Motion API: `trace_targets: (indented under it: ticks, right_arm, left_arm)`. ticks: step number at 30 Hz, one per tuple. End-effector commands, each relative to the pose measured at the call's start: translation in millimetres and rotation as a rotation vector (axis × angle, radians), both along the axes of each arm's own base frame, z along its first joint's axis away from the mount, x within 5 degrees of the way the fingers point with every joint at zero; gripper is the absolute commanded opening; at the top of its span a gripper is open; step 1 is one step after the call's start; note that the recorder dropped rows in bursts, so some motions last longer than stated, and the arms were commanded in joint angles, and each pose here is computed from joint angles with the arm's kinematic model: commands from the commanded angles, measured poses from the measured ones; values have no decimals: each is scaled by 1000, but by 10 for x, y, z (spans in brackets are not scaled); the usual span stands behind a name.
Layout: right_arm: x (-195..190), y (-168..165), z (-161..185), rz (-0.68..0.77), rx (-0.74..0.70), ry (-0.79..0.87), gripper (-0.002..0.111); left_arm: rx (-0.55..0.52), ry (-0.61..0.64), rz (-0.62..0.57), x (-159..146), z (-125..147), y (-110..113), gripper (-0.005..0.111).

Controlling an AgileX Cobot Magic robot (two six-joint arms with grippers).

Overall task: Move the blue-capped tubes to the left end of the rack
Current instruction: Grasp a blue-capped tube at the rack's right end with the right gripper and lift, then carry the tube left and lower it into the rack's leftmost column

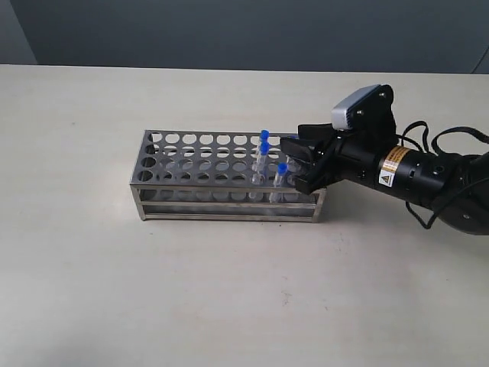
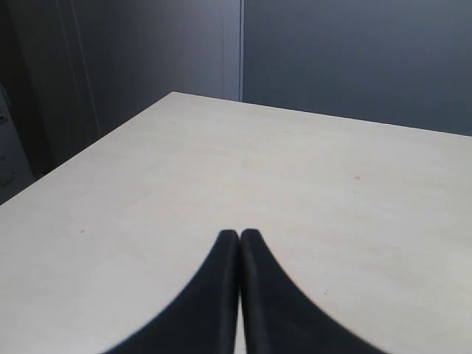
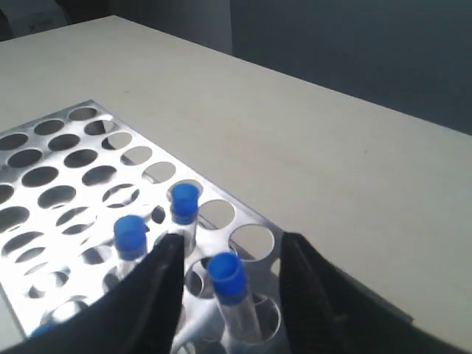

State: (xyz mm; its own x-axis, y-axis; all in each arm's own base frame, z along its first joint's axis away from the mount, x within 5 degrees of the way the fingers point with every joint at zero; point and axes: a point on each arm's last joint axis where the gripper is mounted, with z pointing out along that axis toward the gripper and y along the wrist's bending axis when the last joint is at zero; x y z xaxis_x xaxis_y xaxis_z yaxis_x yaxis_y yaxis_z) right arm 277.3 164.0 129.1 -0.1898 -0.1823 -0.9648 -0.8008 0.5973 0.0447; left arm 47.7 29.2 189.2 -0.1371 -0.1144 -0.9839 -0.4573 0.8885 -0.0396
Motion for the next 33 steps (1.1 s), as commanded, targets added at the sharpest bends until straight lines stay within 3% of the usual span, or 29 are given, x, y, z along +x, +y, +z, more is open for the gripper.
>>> trace_targets:
  ticks: [1,4,8,15,23,27,33]
  right_arm:
    - [12,13,-90,12,-16,20,41]
    - [11,11,-124,11,-23,33,31]
    - [8,18,-111,17,-9,28,0]
    - [-9,26,130,37,18,-47,0]
    - [14,55,912,22,57,-261,0]
    - [79,292,1137,40,47,-263,0]
    - [89,850,1190,152,48,-275,0]
  left_arm:
    - [-1,-3,3,-4,4,1,1]
    - [-1,-3,3,-4,4,1,1]
    - [-1,-3,3,-4,4,1,1]
    - [-1,-3,3,-4,4,1,1]
    - [-1,-3,3,-4,4,1,1]
    - [-1,-3,3,-4,4,1,1]
    - [-1,-3,3,-4,4,1,1]
